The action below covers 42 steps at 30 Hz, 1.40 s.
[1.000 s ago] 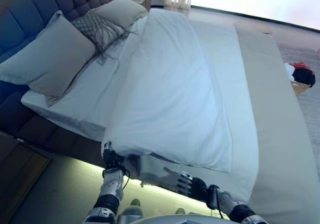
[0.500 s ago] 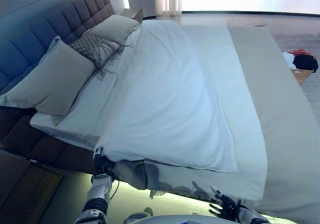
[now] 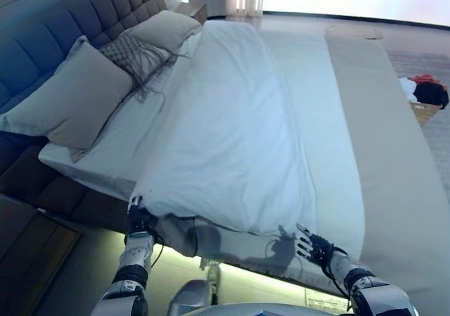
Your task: Make the bed neatly
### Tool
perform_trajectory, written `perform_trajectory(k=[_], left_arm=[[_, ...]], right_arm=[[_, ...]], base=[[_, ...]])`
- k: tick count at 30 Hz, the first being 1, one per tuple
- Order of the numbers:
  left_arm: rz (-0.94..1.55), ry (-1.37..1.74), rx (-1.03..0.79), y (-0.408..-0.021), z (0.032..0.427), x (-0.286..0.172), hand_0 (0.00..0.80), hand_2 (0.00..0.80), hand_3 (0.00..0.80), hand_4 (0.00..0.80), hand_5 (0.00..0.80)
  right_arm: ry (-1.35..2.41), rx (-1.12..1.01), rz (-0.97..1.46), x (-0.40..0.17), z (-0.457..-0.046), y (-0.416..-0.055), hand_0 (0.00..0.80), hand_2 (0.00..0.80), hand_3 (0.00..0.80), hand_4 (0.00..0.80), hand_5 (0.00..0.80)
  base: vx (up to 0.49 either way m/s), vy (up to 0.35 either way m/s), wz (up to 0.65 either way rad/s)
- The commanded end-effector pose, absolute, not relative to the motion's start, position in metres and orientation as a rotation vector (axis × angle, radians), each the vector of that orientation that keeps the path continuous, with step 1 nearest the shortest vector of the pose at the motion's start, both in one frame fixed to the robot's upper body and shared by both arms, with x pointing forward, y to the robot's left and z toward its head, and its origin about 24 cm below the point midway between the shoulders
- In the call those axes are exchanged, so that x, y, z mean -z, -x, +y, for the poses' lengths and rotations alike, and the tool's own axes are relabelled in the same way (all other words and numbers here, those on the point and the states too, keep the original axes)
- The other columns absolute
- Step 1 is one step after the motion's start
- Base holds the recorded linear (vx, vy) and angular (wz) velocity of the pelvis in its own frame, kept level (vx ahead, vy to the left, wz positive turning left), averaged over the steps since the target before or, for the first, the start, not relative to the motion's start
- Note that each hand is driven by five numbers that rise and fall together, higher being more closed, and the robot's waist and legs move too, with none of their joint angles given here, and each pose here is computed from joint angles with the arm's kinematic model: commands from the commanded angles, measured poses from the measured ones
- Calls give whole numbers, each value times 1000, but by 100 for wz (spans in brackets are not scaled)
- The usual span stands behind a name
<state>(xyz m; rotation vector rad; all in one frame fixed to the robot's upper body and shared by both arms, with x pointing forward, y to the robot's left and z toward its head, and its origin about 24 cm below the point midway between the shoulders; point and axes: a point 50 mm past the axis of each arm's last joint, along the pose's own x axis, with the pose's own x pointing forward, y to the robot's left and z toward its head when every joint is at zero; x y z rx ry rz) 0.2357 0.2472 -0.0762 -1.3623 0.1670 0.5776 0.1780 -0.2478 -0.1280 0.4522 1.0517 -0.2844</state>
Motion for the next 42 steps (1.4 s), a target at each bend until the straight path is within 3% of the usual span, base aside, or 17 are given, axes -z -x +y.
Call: perform_trajectory(k=[1, 11, 21, 34, 42], left_arm=[[-122, 1262, -638, -245, 309, 34, 800, 800, 800, 800, 800], [-161, 1195, -644, -244, 355, 7, 800, 800, 800, 800, 800], [-139, 1166, -685, -241, 370, -1, 800, 800, 800, 800, 800], [-145, 1161, -895, -189, 419, 3, 800, 800, 800, 800, 800], [-146, 1222, -969, -167, 413, 26, 800, 800, 800, 800, 800]], right_arm=[[-431, 306, 1033, 125, -260, -175, 0, 0, 0, 0, 0], [-463, 449, 1051, 126, -288, -151, 0, 0, 0, 0, 0], [-460, 526, 990, 113, -318, -148, 0, 0, 0, 0, 0], [-487, 474, 975, 113, -314, -152, 0, 0, 0, 0, 0], [-500, 488, 976, 116, -309, -152, 0, 0, 0, 0, 0]], base=[[-307, 50, 3], [-191, 183, 3], [-85, 300, 46], [-27, 110, 11], [-48, 8, -2]])
